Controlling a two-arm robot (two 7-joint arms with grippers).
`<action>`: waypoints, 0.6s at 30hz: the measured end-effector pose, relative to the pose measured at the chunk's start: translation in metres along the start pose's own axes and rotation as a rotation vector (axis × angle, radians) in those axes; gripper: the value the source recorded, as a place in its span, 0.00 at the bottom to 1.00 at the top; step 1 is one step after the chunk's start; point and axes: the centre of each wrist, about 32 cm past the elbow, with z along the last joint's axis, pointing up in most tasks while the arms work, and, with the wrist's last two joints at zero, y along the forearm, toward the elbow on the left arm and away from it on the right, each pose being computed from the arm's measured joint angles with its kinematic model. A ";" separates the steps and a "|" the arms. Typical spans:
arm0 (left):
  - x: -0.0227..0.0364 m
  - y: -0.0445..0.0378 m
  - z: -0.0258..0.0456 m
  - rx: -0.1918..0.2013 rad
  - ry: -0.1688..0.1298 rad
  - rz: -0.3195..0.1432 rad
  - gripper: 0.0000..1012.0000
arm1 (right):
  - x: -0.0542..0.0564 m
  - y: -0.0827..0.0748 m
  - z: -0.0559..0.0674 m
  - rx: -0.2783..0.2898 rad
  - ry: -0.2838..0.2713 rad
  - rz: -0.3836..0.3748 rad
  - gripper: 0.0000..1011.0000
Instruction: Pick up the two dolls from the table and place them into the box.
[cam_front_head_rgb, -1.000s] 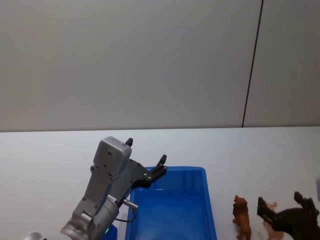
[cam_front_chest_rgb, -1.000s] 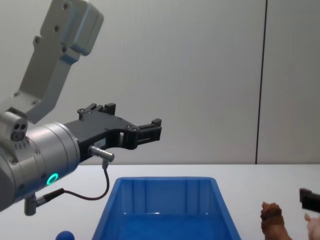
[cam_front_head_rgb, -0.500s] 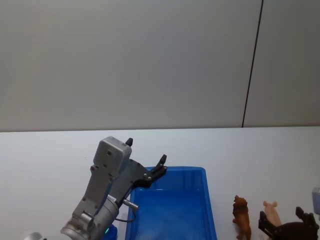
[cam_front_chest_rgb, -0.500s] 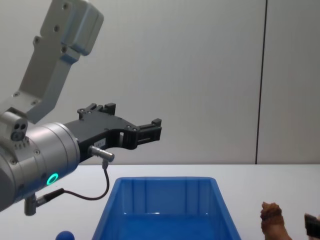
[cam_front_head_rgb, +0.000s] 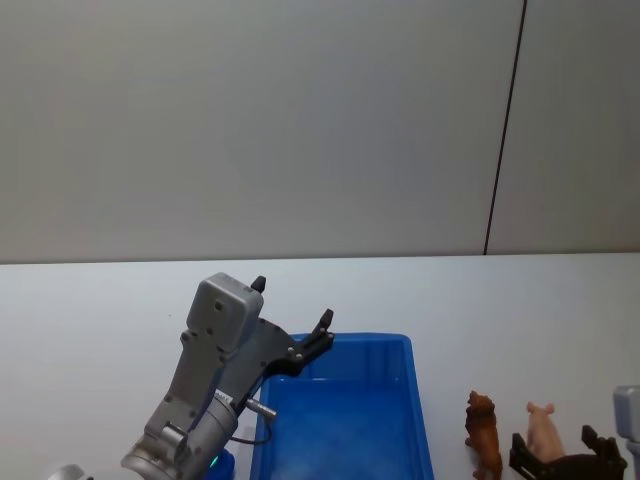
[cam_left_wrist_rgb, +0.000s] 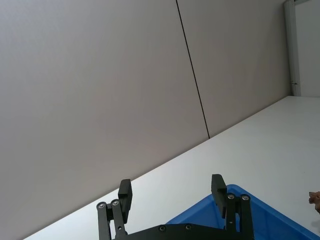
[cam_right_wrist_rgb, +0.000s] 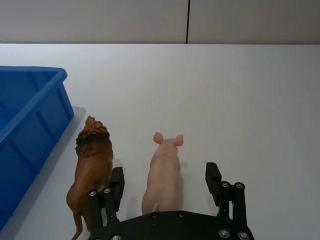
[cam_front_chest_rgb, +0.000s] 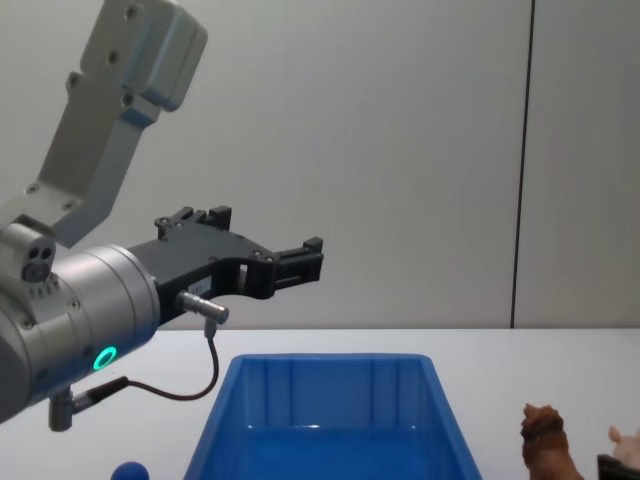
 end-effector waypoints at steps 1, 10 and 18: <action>0.0000 0.0000 0.0000 0.000 0.000 0.000 0.99 | 0.000 0.001 -0.001 0.001 0.000 0.003 0.99; 0.0000 0.0000 0.0000 0.000 0.000 0.000 0.99 | -0.002 0.008 -0.008 -0.011 0.008 0.022 0.93; 0.0000 0.0000 0.0000 0.000 0.000 0.000 0.99 | -0.003 0.012 -0.014 -0.036 0.016 0.019 0.74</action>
